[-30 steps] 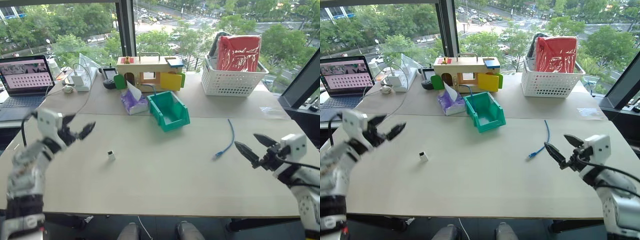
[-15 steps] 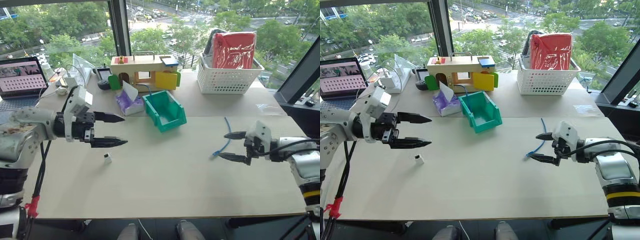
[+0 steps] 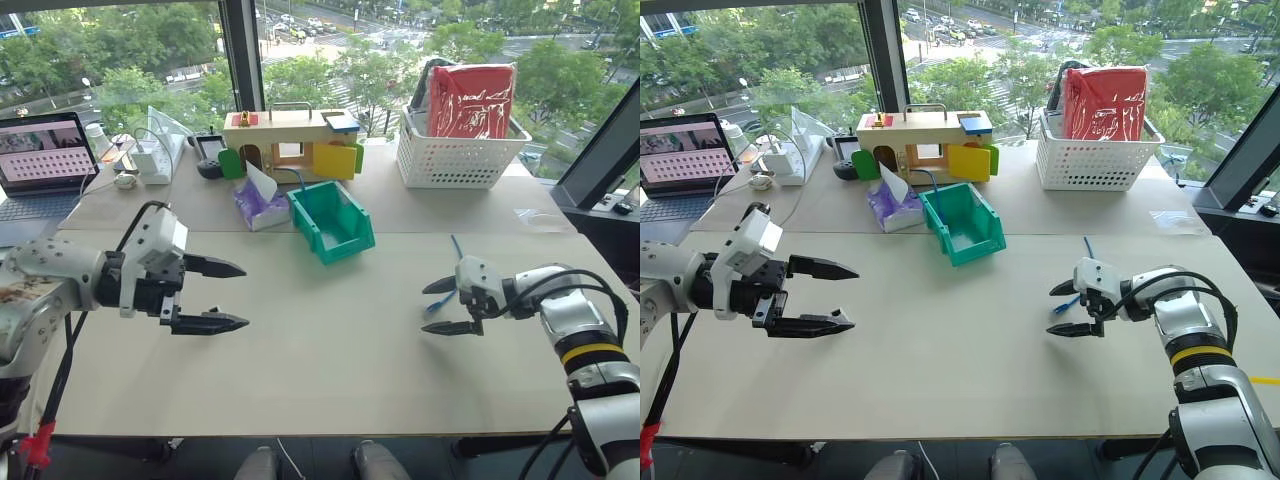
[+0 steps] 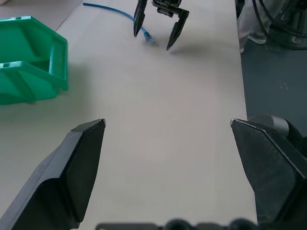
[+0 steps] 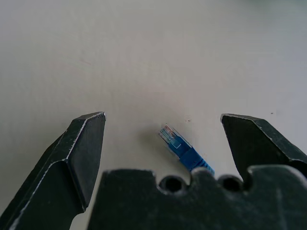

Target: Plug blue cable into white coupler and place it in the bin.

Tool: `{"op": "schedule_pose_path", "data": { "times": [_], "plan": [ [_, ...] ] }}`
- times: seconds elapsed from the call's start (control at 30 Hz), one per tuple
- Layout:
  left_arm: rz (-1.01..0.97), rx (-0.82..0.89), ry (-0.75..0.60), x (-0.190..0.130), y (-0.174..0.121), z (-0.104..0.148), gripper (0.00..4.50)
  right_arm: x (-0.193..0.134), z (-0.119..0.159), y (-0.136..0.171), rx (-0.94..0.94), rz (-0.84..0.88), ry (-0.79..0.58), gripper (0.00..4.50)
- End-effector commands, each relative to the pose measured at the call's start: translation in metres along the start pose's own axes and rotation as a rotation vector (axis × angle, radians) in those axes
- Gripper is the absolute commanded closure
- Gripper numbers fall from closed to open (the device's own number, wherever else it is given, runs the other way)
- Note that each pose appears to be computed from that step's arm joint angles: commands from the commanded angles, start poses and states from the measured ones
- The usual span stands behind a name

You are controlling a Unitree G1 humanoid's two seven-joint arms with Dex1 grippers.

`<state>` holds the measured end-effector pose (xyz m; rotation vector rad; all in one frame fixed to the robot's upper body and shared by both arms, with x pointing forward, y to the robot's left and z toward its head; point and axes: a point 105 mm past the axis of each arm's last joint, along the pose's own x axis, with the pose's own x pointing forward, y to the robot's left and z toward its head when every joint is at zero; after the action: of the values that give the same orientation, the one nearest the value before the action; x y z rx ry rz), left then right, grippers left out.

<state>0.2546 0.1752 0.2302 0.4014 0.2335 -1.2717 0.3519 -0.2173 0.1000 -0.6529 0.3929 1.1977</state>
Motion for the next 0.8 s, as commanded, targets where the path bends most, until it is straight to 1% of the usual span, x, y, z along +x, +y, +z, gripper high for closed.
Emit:
{"op": "schedule_pose_path", "data": {
  "times": [0.03,0.17,0.2,0.27,0.3,0.33,0.47,0.53,0.63,0.67,0.73,0.8],
  "plan": [
    [0.011,0.043,-0.016,-0.005,-0.006,0.014,0.00,-0.014,-0.010,-0.012,0.005,-0.068,0.050,0.05],
    [0.023,0.040,-0.006,-0.006,-0.008,0.013,0.00,-0.017,-0.014,-0.015,0.040,-0.085,0.044,0.05],
    [0.025,0.042,-0.002,-0.006,-0.007,0.012,0.00,-0.016,-0.015,-0.015,0.044,-0.081,0.045,0.29],
    [0.026,0.045,0.000,-0.005,-0.007,0.011,0.00,-0.015,-0.017,-0.013,0.050,-0.073,0.050,0.59],
    [0.024,0.048,0.001,-0.004,-0.007,0.011,0.00,-0.015,-0.019,-0.012,0.057,-0.071,0.052,1.06],
    [0.022,0.050,0.002,-0.004,-0.007,0.011,0.00,-0.015,-0.021,-0.012,0.065,-0.071,0.053,1.21],
    [0.022,0.059,0.005,-0.003,-0.004,0.011,0.00,-0.016,-0.026,-0.008,0.092,-0.071,0.047,2.58],
    [0.022,0.061,0.006,-0.002,-0.003,0.011,0.00,-0.014,-0.025,-0.007,0.094,-0.065,0.029,3.26],
    [0.015,0.066,0.014,-0.001,-0.003,0.009,0.00,-0.006,-0.013,-0.005,0.047,-0.037,-0.007,4.30],
    [0.015,0.068,0.015,0.000,-0.003,0.009,0.00,-0.004,-0.010,-0.005,0.034,-0.032,-0.014,4.46],
    [0.016,0.073,0.013,0.000,-0.002,0.009,0.00,0.000,-0.001,-0.005,0.002,-0.029,-0.032,4.49],
    [0.052,0.107,0.010,0.014,0.005,0.005,0.00,0.031,0.033,0.003,-0.061,0.008,-0.100,4.49]
  ]
}}
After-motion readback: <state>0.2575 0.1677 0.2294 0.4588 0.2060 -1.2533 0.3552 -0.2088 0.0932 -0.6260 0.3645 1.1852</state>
